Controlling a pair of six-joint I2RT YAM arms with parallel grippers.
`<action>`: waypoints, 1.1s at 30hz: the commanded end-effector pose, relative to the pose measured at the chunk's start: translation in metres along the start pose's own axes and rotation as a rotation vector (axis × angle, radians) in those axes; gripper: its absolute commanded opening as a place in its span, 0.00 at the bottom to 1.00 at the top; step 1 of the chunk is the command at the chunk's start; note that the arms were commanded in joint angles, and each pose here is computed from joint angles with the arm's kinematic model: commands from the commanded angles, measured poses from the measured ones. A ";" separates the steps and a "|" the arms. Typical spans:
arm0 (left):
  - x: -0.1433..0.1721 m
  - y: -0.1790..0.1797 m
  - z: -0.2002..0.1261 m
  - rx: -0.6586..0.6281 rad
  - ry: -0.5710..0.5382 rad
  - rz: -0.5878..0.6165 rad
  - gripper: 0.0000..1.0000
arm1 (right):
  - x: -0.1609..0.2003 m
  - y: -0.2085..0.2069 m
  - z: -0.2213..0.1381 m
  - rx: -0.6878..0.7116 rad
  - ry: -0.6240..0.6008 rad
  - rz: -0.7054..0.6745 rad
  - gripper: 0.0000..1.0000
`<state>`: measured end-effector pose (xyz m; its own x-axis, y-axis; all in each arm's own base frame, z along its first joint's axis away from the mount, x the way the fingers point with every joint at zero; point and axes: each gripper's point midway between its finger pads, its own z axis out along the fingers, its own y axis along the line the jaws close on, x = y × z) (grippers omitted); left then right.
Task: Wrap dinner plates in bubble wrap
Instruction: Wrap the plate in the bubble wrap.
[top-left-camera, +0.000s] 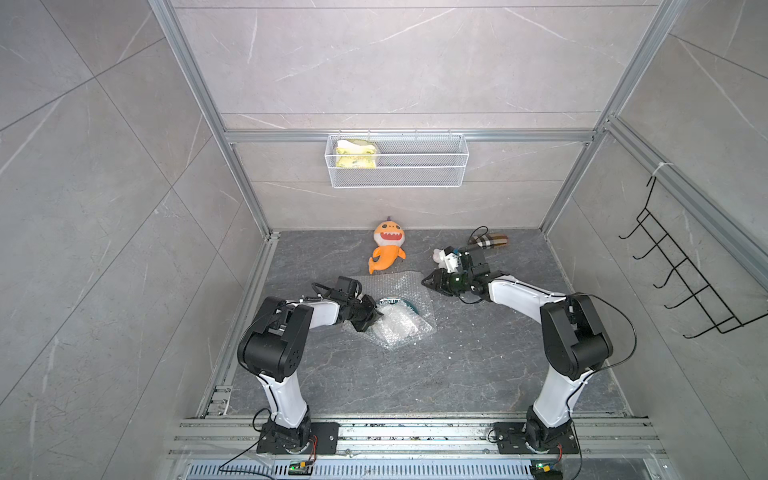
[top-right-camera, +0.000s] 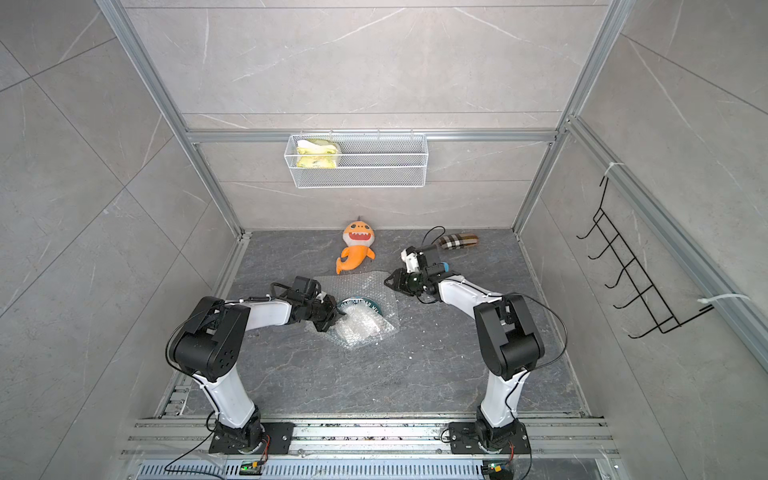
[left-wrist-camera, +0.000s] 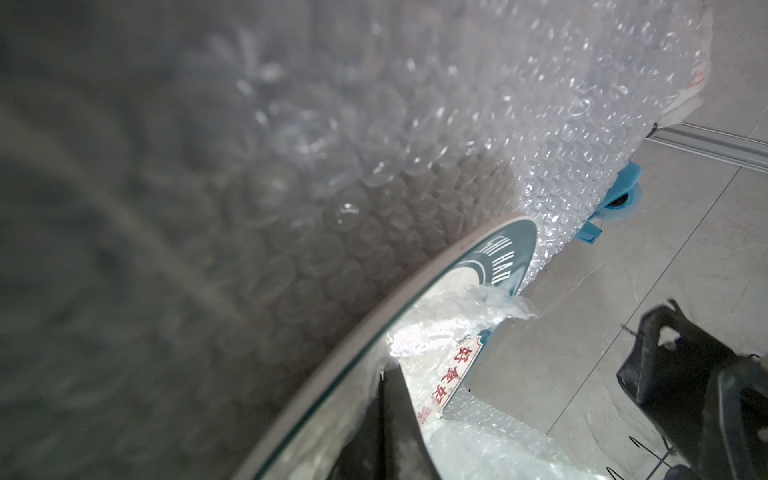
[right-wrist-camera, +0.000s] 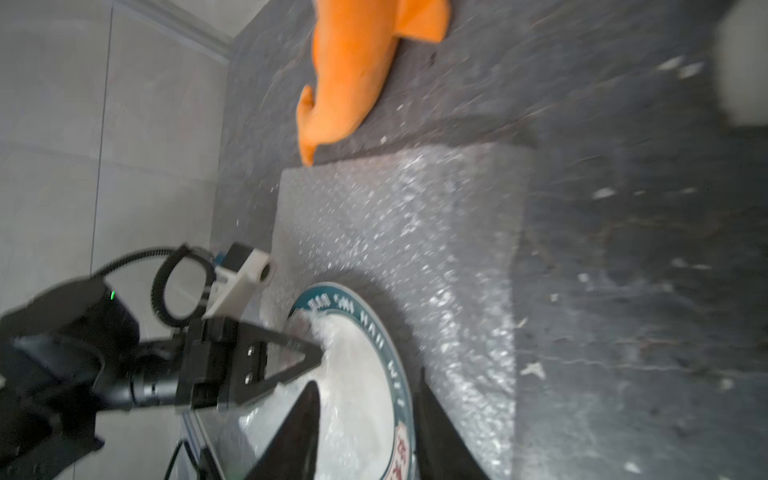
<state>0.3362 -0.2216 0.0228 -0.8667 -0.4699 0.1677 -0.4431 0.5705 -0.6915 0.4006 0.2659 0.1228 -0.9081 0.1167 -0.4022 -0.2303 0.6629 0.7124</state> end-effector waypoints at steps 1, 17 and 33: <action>0.004 0.068 0.002 -0.225 -0.022 -0.114 0.00 | 0.034 0.064 -0.019 -0.155 0.063 -0.091 0.28; 0.004 0.061 0.004 -0.200 -0.008 -0.102 0.00 | 0.112 0.043 0.090 -0.106 0.273 -0.020 0.07; 0.001 -0.030 -0.041 -0.031 -0.049 0.003 0.12 | 0.142 -0.008 0.109 0.033 0.333 0.077 0.04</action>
<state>0.3363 -0.2122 0.0447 -0.8523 -0.4976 0.1611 -0.4715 0.5976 -0.6485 0.3199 0.3716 0.0288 -0.9751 -0.0984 -0.1986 -0.2163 0.6180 0.7559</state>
